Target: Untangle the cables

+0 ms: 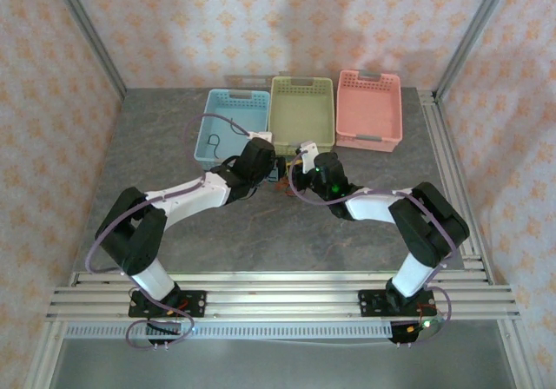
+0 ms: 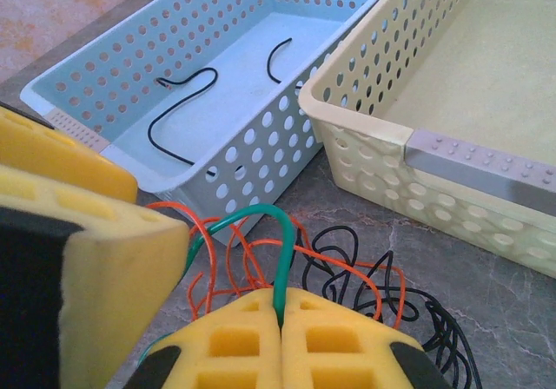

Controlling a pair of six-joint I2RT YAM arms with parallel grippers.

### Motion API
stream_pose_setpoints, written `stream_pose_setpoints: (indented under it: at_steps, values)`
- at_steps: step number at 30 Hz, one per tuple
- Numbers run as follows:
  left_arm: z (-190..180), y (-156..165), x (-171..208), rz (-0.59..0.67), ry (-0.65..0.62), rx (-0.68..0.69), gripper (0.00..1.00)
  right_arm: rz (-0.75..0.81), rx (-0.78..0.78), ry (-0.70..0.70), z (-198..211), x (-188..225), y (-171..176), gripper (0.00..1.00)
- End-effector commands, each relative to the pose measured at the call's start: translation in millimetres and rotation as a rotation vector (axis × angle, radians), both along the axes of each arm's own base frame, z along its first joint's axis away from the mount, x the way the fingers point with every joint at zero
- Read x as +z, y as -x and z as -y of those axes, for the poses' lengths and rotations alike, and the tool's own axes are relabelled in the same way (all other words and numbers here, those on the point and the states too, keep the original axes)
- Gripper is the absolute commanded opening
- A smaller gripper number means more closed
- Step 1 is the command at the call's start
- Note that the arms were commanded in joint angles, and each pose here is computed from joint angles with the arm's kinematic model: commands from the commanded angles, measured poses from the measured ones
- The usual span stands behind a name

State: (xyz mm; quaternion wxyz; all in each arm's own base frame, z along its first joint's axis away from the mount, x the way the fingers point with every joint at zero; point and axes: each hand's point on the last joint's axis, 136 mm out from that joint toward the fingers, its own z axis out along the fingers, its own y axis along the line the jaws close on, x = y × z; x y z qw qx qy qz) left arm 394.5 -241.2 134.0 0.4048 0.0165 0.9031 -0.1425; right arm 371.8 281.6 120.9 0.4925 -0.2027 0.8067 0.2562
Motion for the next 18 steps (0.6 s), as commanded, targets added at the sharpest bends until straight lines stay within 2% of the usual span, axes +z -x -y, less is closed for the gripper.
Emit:
stream_pose_setpoints:
  at_steps: [1, 8, 12, 18]
  values:
    - [-10.5, -4.0, -0.5, -0.024, -0.025, 0.050, 0.52, 0.052, -0.021, -0.001, 3.1, 14.4, -3.4, 0.00]
    - [-20.3, -6.6, -5.3, -0.042, -0.038, 0.096, 0.55, 0.049, -0.028, 0.003, 3.6, 14.0, -4.7, 0.00]
    - [-10.8, -7.5, -8.7, -0.063, -0.018, 0.056, 0.46, 0.055, -0.038, 0.006, 5.2, 14.6, -5.8, 0.00]
    - [2.6, -10.0, -18.4, -0.115, -0.013, 0.007, 0.36, 0.058, -0.044, 0.002, 6.5, 15.4, -5.7, 0.00]
